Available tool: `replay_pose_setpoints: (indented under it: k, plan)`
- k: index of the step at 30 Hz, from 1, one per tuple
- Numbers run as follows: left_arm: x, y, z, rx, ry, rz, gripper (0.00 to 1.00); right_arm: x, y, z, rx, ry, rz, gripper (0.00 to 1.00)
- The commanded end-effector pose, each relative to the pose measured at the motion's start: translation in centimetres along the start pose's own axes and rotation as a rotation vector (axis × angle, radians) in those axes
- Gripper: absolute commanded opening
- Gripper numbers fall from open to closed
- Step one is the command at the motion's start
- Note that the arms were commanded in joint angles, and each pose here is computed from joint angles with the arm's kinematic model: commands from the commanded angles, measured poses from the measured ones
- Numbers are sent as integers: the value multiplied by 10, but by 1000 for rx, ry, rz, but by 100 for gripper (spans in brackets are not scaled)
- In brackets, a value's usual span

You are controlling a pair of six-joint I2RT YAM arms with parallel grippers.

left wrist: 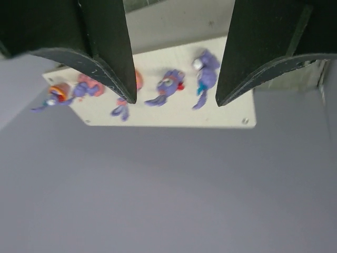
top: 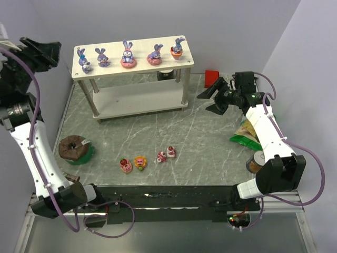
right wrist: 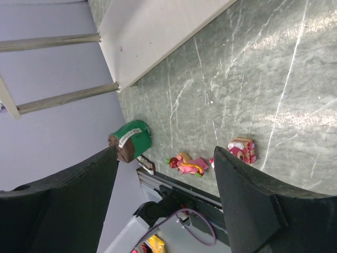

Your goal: Place and organize the plastic toys onto the shelf

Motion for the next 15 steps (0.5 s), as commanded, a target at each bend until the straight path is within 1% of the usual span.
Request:
replay_pose_setpoints:
  k: [1, 3, 7, 12, 15]
  plan:
    - [-10, 40, 63, 135, 145, -306, 67, 4, 6, 1, 52, -4, -30, 80]
    - [-16, 32, 79, 166, 171, -308, 68, 2, 5, 1, 52, 2, -35, 80]
    - [-29, 21, 100, 214, 197, -383, 68, -4, 2, 1, 44, 16, -31, 80]
    - [-39, 17, 109, 222, 227, -457, 70, -8, 0, -1, 43, 15, -32, 80]
    - [-42, 13, 113, 219, 221, -452, 70, -11, -3, -1, 34, 18, -30, 80]
Point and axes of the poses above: each gripper's point midway between its finger pads, its own x axis back along the fingers, its own y axis along the line the jaws close on, z = x × y, the point moved 6 cm from there along x, back along the fingers, and after that the axes turned 7 degrees about -x, right-handed, at the moved point
